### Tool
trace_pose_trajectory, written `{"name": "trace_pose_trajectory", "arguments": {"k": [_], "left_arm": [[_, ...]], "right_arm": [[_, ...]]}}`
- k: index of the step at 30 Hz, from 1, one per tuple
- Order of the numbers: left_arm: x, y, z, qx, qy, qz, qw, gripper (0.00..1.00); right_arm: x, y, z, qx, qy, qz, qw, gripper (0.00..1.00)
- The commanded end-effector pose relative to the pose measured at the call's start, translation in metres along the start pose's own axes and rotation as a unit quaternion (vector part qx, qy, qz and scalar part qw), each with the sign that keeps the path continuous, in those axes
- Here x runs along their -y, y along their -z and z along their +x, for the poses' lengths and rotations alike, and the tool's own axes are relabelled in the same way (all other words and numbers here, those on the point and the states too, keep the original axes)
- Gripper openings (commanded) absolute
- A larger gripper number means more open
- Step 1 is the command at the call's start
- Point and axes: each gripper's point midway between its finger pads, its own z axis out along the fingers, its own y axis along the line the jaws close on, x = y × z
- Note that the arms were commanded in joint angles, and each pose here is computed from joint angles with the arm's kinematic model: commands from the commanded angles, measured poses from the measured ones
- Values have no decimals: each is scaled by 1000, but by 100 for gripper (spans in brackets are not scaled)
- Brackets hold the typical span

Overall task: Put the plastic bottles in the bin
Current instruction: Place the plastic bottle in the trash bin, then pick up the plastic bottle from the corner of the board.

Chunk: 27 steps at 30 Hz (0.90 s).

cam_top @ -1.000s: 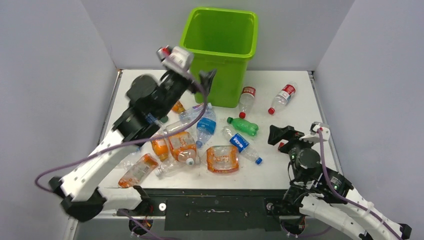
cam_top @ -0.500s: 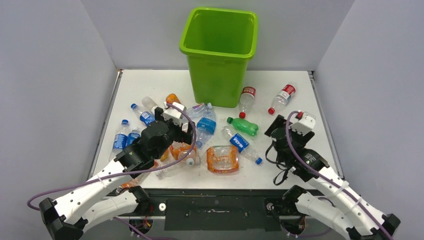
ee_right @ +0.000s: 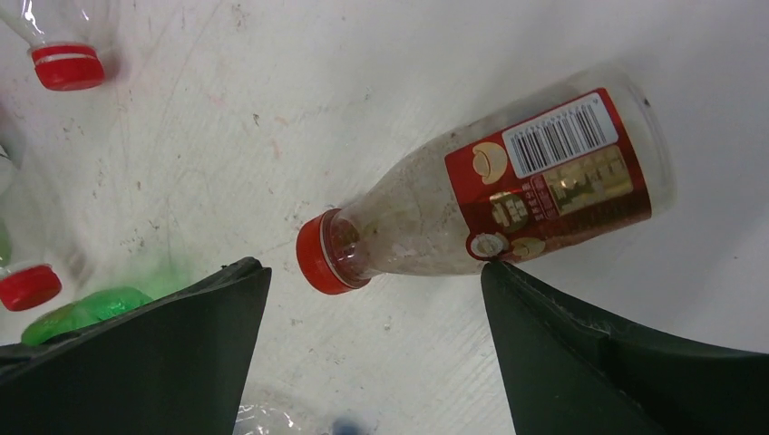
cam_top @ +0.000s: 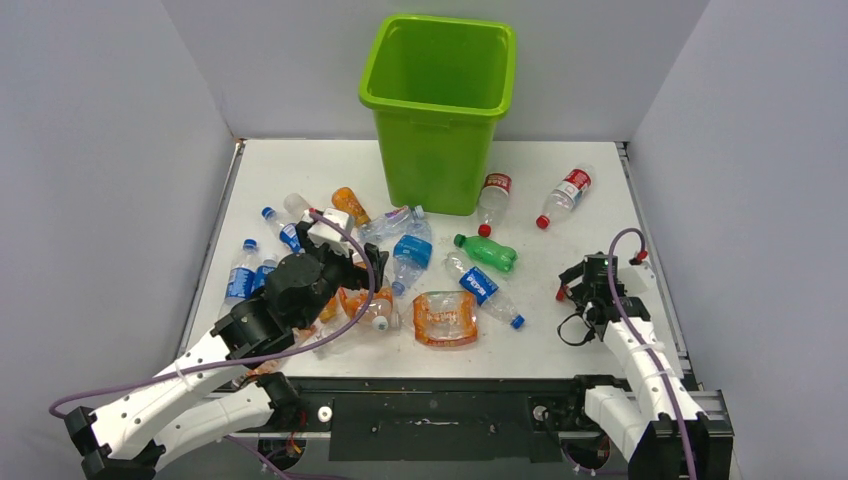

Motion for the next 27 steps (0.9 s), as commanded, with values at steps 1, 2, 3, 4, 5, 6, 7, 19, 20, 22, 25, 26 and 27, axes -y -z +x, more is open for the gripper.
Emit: {"name": "trace_pose_trajectory", "arguments": {"k": [1,2,3,4,5,6,7,19,20,22,25,26,27], "left_arm": [[-4,6,-22,41,26,-9,999,96],[-3,6,-22,40,26,-7,999,96],[-2,6,-23,40,27,-5,999,96],[-1,7,-23,40,27,-1,999,96],[0,6,-22,39,28,2,999,96],[1,6,-23,39,30,4,999,96],[2,7,-22,38,31,5,999,96],[2,10,-22,39,24,5,999,96],[2,10,-22,39,23,4,999,96],[2,11,-23,40,21,5,999,96],[2,11,-24,41,21,5,999,96],[2,12,-24,42,21,5,999,96],[2,12,-24,42,21,5,999,96]], "right_arm": [[-10,-1,-9,21,-89,-12,996,90],[-5,-2,-9,26,-92,-3,995,90],[-2,-4,-9,31,-93,3,995,90],[3,-7,-9,38,-96,13,995,90],[6,-10,-8,42,-99,21,994,90],[10,-14,-6,45,-99,29,994,90],[13,-18,-5,47,-101,37,993,90],[16,-54,-3,50,-85,73,992,97],[15,-55,-3,50,-75,71,993,97],[13,-55,-1,50,-63,65,995,90],[11,-53,-2,55,-58,54,995,76],[11,-53,-1,53,-57,51,996,70],[11,-53,1,52,-55,50,996,66]]}}
